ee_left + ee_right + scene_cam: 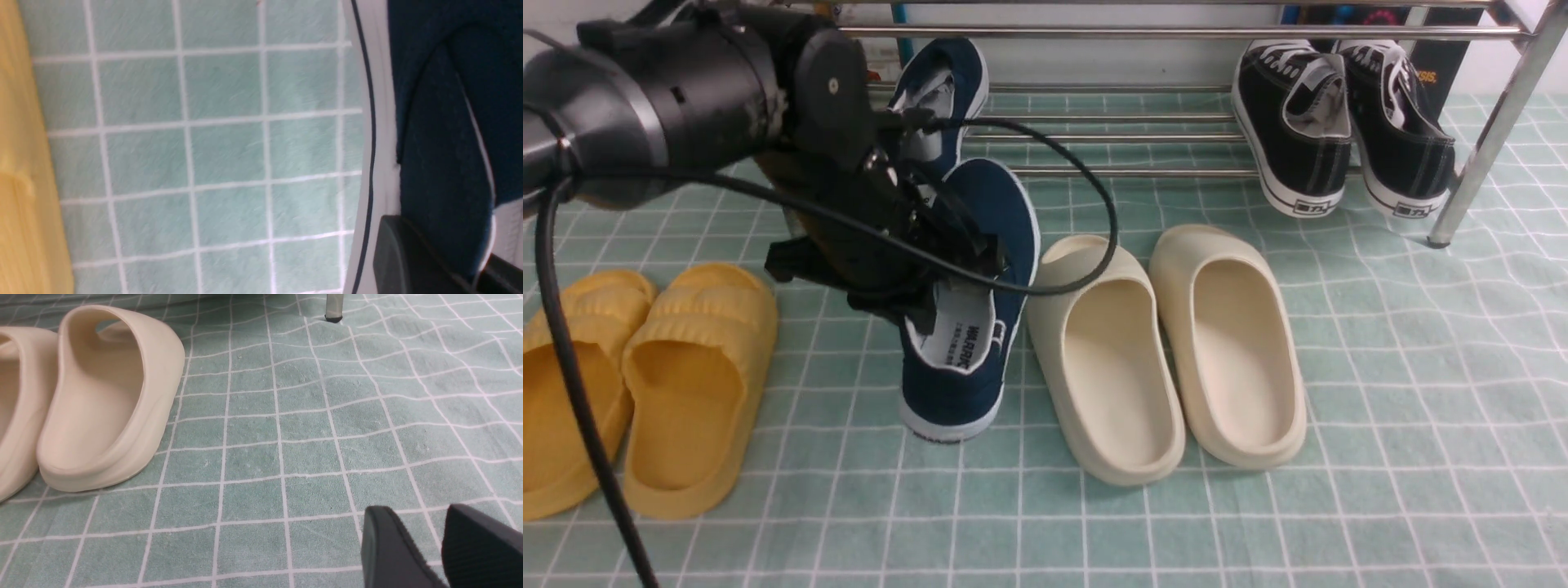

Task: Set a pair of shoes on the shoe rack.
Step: Use the left arm to put a shoe into the shoe rack

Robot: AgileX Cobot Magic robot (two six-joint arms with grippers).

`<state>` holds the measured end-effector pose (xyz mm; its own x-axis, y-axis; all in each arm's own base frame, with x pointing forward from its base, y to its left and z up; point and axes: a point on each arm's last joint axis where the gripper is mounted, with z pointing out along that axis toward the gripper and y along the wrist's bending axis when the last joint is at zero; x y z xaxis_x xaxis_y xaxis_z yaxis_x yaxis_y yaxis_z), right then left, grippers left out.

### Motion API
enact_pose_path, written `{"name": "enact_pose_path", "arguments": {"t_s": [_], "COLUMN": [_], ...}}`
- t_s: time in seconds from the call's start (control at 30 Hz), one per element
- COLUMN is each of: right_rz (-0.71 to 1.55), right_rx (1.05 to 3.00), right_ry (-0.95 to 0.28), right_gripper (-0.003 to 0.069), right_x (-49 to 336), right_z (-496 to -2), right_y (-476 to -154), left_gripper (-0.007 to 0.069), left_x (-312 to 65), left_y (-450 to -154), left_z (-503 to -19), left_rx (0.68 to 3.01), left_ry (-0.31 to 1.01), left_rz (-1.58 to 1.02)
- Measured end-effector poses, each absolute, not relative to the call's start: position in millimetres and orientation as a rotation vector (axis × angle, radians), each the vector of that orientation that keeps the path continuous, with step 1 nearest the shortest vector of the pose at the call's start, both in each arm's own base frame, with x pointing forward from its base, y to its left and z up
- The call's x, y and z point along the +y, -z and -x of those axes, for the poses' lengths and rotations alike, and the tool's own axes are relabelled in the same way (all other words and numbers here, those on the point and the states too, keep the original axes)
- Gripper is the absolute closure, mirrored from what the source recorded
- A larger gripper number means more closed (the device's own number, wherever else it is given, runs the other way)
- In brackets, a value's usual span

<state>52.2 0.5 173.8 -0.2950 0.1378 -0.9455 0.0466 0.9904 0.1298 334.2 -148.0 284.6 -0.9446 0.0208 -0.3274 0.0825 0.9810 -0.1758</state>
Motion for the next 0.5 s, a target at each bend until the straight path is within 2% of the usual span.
{"name": "enact_pose_path", "arguments": {"t_s": [0.07,0.23,0.5], "right_rz": [-0.133,-0.133,-0.133], "right_rx": [1.87,1.871,1.871], "right_ry": [-0.09,-0.09,-0.09], "right_gripper": [0.0419,0.0419,0.0419], "right_x": [0,0,0], "right_z": [-52,-52,-52], "right_y": [-174,-174,-174], "left_gripper": [0.0636,0.0636,0.0636], "left_x": [-156,-173,-200], "left_y": [-298,-305,-278], "left_z": [-352,-391,-469], "left_rx": [2.742,2.689,2.659], "left_ry": [0.299,0.317,0.231], "left_rz": [-0.088,-0.115,-0.148]}}
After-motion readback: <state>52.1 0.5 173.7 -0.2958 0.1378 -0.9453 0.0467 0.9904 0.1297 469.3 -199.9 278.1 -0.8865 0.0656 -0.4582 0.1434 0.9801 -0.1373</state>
